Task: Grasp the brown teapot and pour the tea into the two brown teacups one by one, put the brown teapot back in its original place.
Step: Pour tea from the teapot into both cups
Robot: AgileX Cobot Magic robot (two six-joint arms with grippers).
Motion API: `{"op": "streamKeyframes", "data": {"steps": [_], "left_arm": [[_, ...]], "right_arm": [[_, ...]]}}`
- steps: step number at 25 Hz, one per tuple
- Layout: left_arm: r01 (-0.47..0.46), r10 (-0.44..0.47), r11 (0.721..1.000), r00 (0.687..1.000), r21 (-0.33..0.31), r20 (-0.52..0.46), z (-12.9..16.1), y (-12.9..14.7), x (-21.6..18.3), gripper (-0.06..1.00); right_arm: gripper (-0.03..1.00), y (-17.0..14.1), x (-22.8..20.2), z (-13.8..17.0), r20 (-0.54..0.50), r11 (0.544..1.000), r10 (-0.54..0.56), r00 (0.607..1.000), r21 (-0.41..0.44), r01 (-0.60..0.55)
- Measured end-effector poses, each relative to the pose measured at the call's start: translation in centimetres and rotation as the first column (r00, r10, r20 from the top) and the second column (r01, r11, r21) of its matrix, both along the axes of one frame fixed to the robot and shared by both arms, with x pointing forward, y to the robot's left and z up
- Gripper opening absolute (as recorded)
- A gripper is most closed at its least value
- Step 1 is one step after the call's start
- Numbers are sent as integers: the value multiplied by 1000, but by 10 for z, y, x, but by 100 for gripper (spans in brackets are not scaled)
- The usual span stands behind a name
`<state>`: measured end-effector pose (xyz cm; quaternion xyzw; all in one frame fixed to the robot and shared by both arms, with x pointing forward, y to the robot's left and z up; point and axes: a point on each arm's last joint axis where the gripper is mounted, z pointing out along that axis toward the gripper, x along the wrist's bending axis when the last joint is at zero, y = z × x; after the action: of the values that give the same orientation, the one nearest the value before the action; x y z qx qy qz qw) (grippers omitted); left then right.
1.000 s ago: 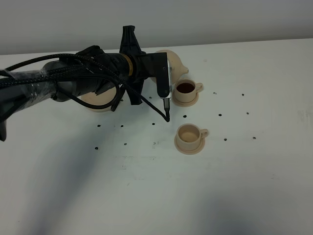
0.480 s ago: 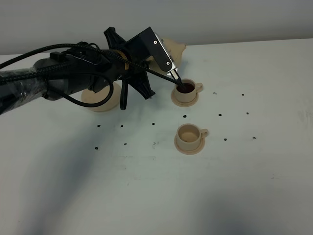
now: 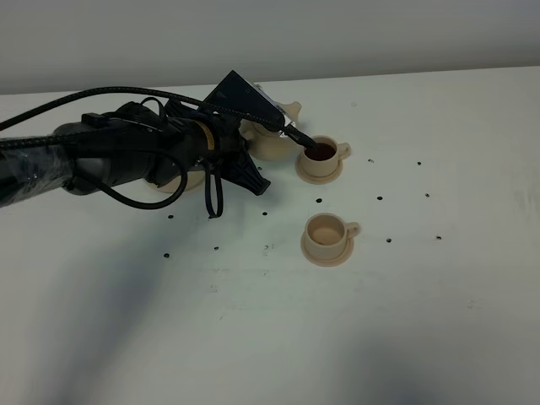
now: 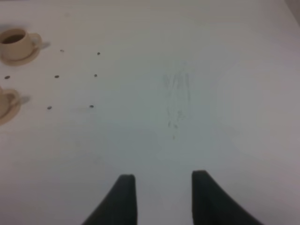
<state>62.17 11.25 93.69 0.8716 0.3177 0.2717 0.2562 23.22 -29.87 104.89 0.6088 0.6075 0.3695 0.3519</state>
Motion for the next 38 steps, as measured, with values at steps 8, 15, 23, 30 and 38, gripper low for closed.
{"op": "streamKeyframes", "data": {"steps": [8, 15, 23, 30, 38], "left_arm": [[-95, 91, 995, 990, -32, -108, -4, 11, -22, 8], [-142, 134, 989, 976, -32, -172, -10, 13, -29, 8], [-157, 143, 986, 969, -57, -199, -16, 6, -32, 8], [-156, 142, 987, 967, -50, -212, -30, 5, -30, 8], [-146, 133, 988, 971, -56, -199, -26, 4, -30, 8]], "right_arm": [[31, 0, 0, 0, 0, 1000, 0, 1000, 0, 0], [31, 0, 0, 0, 0, 1000, 0, 1000, 0, 0], [31, 0, 0, 0, 0, 1000, 0, 1000, 0, 0], [31, 0, 0, 0, 0, 1000, 0, 1000, 0, 0], [31, 0, 0, 0, 0, 1000, 0, 1000, 1, 0]]}}
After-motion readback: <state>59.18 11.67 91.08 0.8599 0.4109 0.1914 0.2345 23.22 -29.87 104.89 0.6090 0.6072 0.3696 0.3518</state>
